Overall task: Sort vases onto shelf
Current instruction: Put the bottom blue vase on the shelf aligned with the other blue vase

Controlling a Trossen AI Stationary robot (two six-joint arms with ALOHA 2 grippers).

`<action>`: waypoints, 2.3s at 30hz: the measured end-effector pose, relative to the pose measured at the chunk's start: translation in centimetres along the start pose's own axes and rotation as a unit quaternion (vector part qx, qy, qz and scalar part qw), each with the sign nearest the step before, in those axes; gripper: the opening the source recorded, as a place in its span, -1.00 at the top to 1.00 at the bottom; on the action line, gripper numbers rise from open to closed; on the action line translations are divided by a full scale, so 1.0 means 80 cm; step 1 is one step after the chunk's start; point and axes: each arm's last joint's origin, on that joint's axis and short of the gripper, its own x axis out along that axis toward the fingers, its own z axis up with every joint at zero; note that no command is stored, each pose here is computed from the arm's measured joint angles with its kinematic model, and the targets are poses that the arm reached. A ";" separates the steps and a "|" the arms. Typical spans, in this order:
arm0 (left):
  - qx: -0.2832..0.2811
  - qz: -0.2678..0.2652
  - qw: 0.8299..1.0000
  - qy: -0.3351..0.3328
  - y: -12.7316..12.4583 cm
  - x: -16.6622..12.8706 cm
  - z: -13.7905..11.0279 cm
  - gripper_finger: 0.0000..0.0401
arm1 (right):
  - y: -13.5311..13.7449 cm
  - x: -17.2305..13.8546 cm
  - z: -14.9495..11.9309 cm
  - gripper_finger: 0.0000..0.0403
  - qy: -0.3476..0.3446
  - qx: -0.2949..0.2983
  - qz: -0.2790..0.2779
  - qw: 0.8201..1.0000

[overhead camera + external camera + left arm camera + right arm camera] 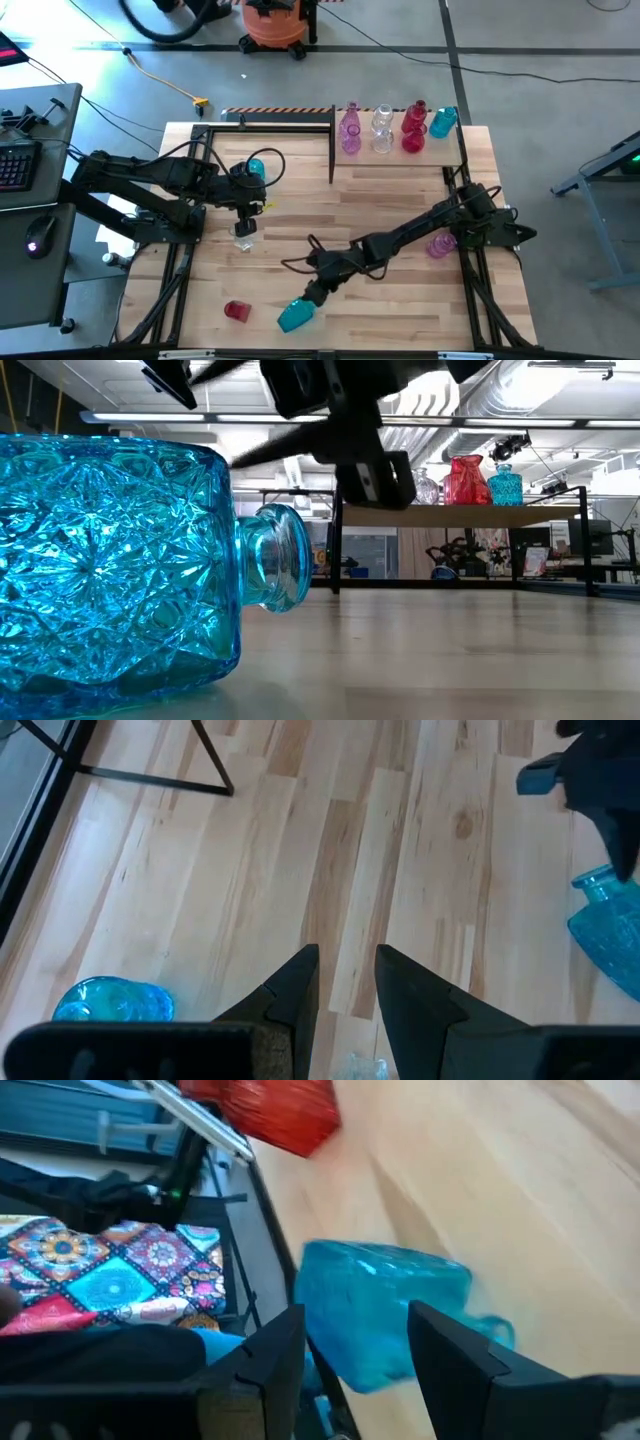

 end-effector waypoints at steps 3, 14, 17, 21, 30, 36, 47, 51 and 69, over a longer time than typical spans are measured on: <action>0.000 0.000 1.000 0.000 0.000 0.000 0.000 0.55 | -0.004 0.000 -0.005 0.21 0.011 0.000 -0.020 1.000; 0.000 0.000 1.000 0.000 0.000 0.000 0.000 0.55 | -0.008 0.001 -0.017 0.21 0.035 0.003 -0.049 0.998; 0.000 0.000 1.000 0.000 0.000 0.000 0.000 0.55 | -0.010 0.002 -0.019 0.21 0.037 0.003 -0.053 0.998; -0.001 0.000 1.000 0.000 0.000 0.000 0.000 0.55 | -0.014 0.011 -0.020 0.21 0.041 0.001 -0.045 0.998; -0.009 0.000 1.000 0.000 0.000 0.000 0.000 0.55 | -0.016 0.017 -0.019 0.21 0.039 -0.012 -0.034 0.999; -0.009 0.000 1.000 0.000 0.000 0.000 0.000 0.55 | -0.020 0.020 -0.020 0.21 0.042 -0.020 -0.038 0.998; -0.010 0.000 1.000 -0.001 0.000 0.000 0.000 0.55 | -0.028 0.034 -0.016 0.23 0.049 -0.022 -0.014 0.998; -0.010 0.000 1.000 -0.001 0.000 0.000 0.000 0.55 | -0.029 0.033 -0.014 0.32 0.048 -0.021 -0.015 0.999; -0.010 0.000 1.000 -0.001 0.000 0.000 0.000 0.55 | -0.030 0.033 -0.015 0.97 0.053 -0.003 -0.018 0.998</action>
